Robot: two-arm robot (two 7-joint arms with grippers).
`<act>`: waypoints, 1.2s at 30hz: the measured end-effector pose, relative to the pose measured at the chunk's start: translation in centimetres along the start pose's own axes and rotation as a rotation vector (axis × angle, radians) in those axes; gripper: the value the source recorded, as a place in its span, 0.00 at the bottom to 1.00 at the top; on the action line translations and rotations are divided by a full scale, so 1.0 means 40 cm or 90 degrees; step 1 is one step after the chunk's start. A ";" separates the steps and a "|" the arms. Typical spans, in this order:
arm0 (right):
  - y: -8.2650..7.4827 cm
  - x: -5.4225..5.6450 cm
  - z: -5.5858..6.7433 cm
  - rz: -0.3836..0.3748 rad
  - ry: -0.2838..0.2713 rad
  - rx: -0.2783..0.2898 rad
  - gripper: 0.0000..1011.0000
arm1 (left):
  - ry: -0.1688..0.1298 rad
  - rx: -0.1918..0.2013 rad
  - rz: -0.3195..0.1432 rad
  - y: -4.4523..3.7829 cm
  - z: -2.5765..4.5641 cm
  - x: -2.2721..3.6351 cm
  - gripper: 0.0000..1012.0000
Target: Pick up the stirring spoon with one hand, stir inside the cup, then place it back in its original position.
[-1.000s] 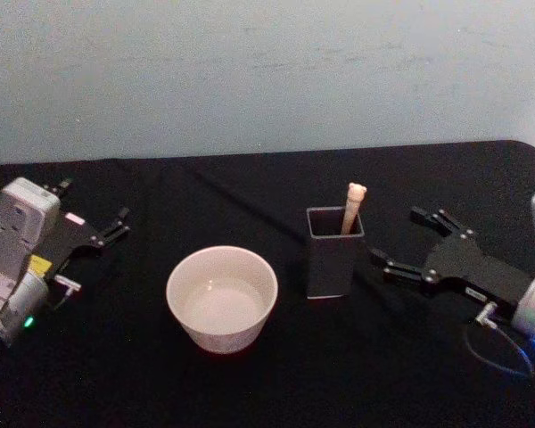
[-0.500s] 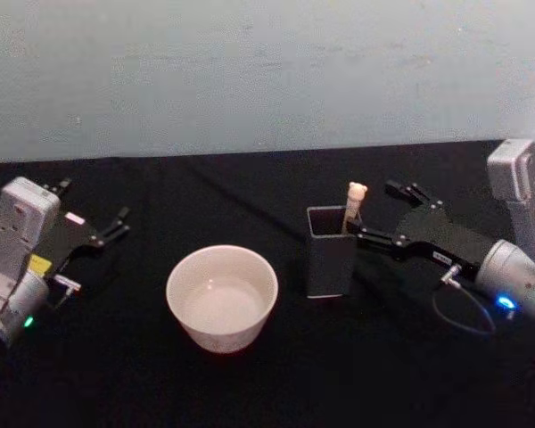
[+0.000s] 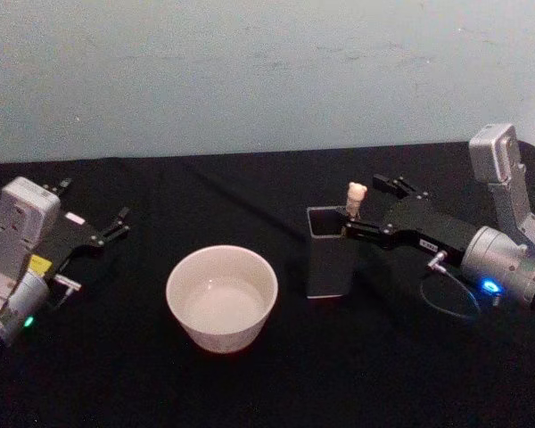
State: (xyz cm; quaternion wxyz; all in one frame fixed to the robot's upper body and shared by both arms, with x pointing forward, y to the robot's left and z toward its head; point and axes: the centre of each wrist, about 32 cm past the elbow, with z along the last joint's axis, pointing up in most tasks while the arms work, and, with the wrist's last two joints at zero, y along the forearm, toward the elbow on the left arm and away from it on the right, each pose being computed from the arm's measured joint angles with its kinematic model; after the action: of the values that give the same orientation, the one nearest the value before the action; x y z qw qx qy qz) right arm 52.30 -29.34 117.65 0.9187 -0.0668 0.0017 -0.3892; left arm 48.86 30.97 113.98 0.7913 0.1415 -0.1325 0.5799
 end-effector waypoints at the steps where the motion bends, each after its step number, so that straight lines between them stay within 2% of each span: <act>1: 0.001 0.001 0.000 0.000 0.001 0.000 0.99 | 0.000 0.000 0.000 0.000 0.000 0.000 0.99; 10: 0.014 0.006 0.006 0.004 0.010 -0.001 0.99 | 0.000 0.000 0.000 0.000 0.000 0.000 0.99; 36: 0.014 0.008 0.006 0.004 0.010 -0.001 0.99 | 0.000 0.000 0.000 0.000 0.000 0.000 0.99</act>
State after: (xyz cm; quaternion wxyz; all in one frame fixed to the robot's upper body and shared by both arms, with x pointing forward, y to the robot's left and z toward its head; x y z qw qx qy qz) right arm 52.95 -29.14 117.85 0.9198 -0.0642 0.0096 -0.3869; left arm 48.86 30.96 113.98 0.7913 0.1415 -0.1324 0.5799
